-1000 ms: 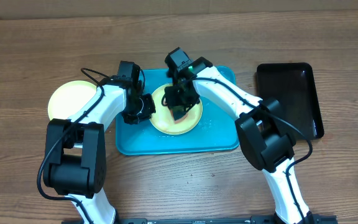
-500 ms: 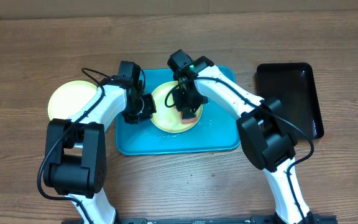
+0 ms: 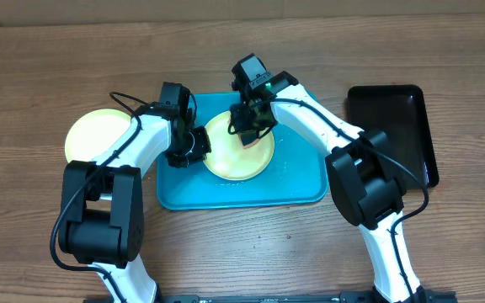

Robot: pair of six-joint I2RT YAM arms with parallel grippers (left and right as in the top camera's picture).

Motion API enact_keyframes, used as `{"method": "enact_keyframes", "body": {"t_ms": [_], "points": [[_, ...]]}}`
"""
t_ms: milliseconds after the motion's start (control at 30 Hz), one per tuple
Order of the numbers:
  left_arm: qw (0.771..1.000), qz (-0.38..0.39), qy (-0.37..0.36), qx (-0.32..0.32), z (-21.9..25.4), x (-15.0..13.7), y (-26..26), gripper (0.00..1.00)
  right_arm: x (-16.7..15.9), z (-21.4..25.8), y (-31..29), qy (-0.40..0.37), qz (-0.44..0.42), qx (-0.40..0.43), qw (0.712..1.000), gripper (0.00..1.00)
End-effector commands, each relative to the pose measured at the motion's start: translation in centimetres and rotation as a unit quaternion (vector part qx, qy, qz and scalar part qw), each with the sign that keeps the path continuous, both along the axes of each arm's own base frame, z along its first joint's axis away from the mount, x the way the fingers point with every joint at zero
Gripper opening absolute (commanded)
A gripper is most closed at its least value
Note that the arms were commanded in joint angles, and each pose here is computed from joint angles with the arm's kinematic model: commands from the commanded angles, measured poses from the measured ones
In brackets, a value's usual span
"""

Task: Clean dirty plates on tray and stack at the side
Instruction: 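Scrub the yellow-green plate with the sponge while the left gripper holds it, then lift the sponge off the plate and raise the right gripper away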

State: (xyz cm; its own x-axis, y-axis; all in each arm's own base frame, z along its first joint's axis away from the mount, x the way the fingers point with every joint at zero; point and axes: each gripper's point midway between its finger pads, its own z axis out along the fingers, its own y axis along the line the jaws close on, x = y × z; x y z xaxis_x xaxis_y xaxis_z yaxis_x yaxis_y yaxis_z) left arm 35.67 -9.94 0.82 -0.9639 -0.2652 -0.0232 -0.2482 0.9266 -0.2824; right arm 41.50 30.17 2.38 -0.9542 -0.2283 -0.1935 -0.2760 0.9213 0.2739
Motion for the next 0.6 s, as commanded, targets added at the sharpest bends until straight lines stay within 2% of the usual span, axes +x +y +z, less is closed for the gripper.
{"method": "enact_keyframes", "body": {"t_ms": [0,233,333,433,567], "points": [[1.0,-0.009,0.007,0.015,-0.6,-0.5,0.7,0.04,0.7,1.9,-0.4,0.005,-0.004,0.011,1.0,0.04],[1.0,-0.01,0.007,0.015,-0.6,-0.5,0.7,0.04,2.3,12.3,-4.5,-0.022,-0.047,0.024,0.998,0.04],[1.0,-0.01,0.004,0.015,-0.6,-0.4,0.7,0.09,2.6,16.1,-6.6,-0.043,-0.067,0.035,0.996,0.04],[1.0,-0.01,0.0,0.014,-0.8,-0.2,0.6,0.09,2.8,17.9,-8.4,-0.055,-0.084,0.04,0.994,0.04],[1.0,-0.017,-0.008,0.013,-1.4,-0.4,0.1,0.08,2.8,18.0,-10.3,-0.046,-0.102,0.034,0.993,0.04]]}}
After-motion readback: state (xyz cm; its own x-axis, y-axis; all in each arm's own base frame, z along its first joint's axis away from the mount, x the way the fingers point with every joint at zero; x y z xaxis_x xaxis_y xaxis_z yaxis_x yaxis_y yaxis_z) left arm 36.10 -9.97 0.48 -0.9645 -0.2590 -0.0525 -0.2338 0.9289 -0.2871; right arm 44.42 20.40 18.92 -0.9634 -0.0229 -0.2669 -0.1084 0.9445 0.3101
